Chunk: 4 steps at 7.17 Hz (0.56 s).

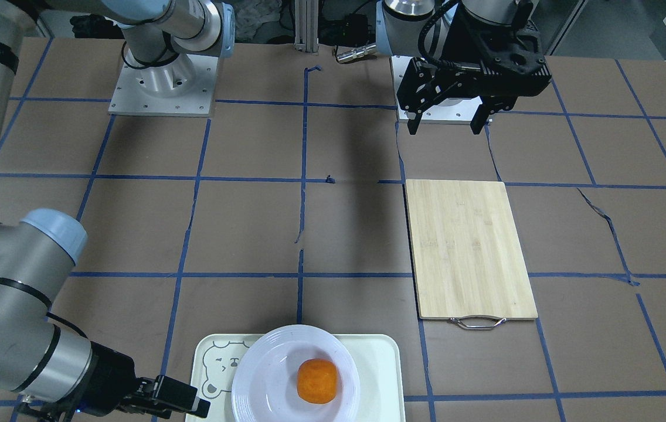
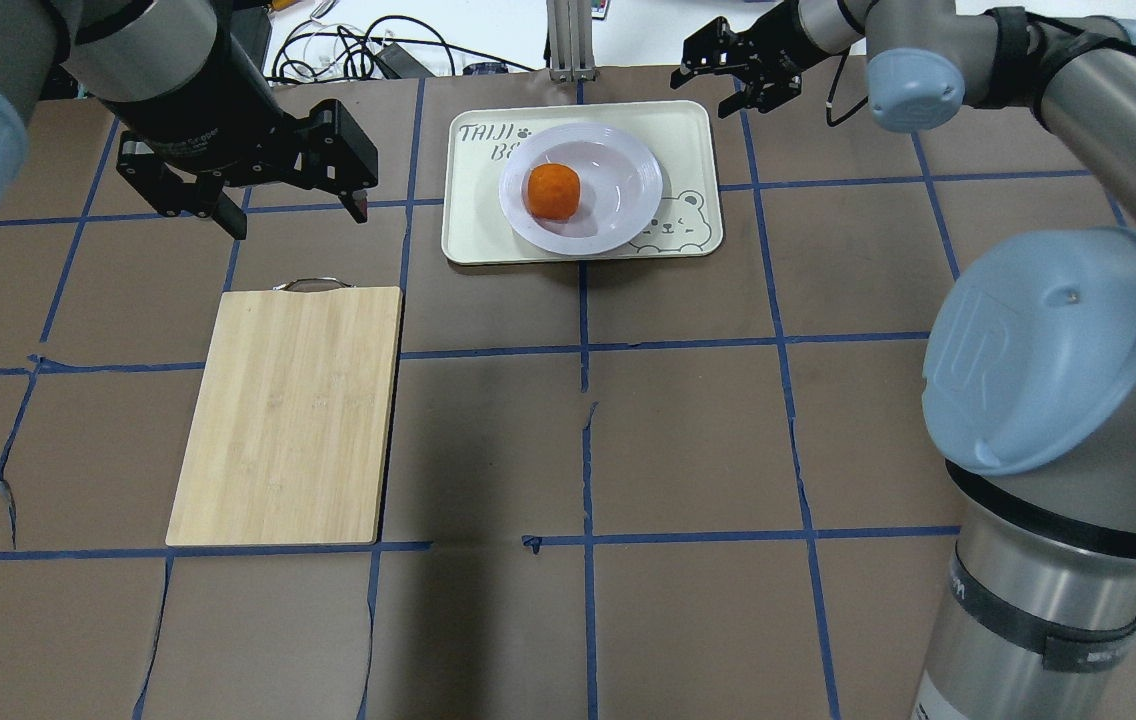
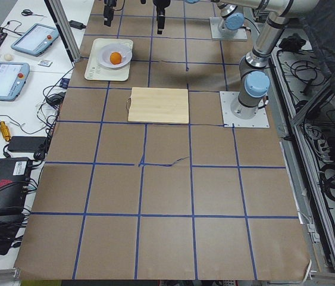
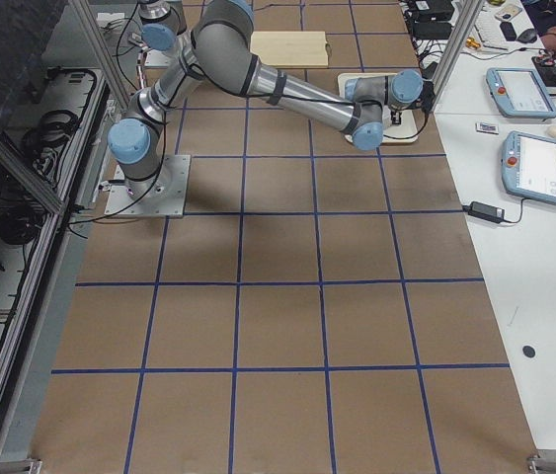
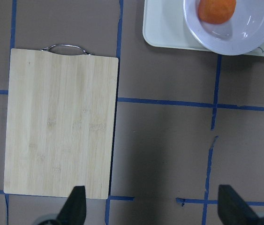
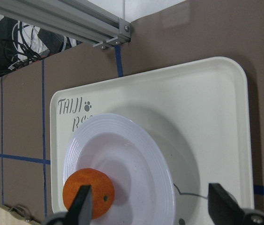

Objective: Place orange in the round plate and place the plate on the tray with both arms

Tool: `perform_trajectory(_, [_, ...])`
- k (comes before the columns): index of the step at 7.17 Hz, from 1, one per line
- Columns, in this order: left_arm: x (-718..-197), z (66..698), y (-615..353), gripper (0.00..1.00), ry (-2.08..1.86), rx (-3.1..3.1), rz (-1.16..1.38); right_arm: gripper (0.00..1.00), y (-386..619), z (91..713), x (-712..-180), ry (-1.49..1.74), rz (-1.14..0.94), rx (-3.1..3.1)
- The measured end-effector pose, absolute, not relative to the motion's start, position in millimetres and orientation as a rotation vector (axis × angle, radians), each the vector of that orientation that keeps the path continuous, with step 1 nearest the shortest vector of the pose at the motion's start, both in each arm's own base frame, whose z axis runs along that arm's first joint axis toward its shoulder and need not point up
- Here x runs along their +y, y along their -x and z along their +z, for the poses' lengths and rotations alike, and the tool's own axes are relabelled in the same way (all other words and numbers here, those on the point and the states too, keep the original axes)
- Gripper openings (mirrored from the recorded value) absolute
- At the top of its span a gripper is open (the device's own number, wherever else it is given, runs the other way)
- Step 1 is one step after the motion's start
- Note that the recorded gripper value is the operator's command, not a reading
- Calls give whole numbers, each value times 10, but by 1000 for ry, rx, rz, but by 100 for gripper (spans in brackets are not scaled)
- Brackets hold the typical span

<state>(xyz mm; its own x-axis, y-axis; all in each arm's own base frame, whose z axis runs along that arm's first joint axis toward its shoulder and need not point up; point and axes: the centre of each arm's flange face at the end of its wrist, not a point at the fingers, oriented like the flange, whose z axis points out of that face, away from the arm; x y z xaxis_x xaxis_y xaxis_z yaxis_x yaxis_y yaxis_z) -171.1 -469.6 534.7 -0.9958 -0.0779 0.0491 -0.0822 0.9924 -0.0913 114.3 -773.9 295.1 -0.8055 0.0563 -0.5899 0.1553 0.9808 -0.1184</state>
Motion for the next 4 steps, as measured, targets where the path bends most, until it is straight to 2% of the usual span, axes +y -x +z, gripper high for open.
perform_trajectory(2, [-4696, 5349, 1710, 100, -124, -3090, 146, 100, -1053, 3568, -7183, -238, -46, 2727])
perform_trajectory(4, [-4694, 5351, 1709, 100, -124, -3091, 146, 100, -986, 4178, -6368, -269, 73, 2892])
